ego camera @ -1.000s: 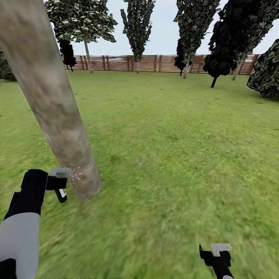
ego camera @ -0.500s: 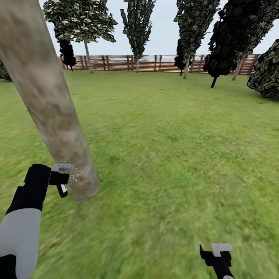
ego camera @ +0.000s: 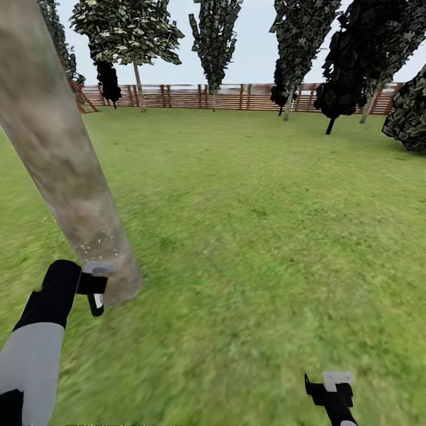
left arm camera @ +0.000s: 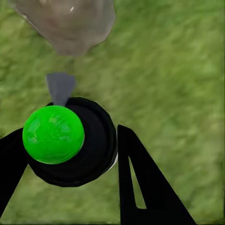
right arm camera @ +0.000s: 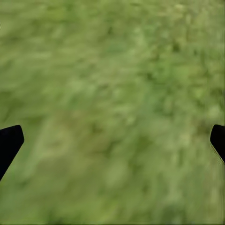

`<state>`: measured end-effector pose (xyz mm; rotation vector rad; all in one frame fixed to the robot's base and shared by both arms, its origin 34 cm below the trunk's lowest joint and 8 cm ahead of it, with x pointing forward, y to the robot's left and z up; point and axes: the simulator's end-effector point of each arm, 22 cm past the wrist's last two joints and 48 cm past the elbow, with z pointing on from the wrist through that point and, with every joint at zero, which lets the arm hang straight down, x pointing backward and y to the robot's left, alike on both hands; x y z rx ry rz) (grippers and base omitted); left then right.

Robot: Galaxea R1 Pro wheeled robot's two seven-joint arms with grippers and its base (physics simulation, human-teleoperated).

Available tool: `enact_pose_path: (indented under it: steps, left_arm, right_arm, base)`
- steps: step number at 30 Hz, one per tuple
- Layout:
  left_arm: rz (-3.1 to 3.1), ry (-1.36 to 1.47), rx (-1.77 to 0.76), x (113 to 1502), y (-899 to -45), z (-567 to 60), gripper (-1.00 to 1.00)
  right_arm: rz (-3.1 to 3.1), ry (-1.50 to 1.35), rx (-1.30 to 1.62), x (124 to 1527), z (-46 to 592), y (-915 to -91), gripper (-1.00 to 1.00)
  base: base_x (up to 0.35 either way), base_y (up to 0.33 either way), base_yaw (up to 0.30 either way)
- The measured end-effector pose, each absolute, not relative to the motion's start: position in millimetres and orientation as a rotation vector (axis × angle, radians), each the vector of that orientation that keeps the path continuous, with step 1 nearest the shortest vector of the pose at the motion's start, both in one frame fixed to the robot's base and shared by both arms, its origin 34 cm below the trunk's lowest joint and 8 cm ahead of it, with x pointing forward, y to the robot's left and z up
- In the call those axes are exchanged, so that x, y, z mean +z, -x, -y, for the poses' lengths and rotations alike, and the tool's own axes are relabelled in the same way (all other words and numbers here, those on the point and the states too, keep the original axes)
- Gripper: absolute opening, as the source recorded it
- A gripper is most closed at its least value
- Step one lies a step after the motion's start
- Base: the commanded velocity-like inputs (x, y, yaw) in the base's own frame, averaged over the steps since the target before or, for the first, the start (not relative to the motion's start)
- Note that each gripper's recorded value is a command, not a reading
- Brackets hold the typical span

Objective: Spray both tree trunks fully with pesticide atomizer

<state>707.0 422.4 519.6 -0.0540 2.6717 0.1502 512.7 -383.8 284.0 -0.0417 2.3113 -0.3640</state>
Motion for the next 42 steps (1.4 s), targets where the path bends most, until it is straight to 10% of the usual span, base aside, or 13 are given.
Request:
enact_pose_path:
  steps: [42]
  left_arm:
    - [-2.745, 0.137, 0.221, 481.2, -662.9, -450.5, -1.0]
  right_arm:
    - [-2.311, 0.042, -0.364, 284.2, 383.7, -512.8, 1.0]
  base:
    - [0.119, -0.235, 0.17]
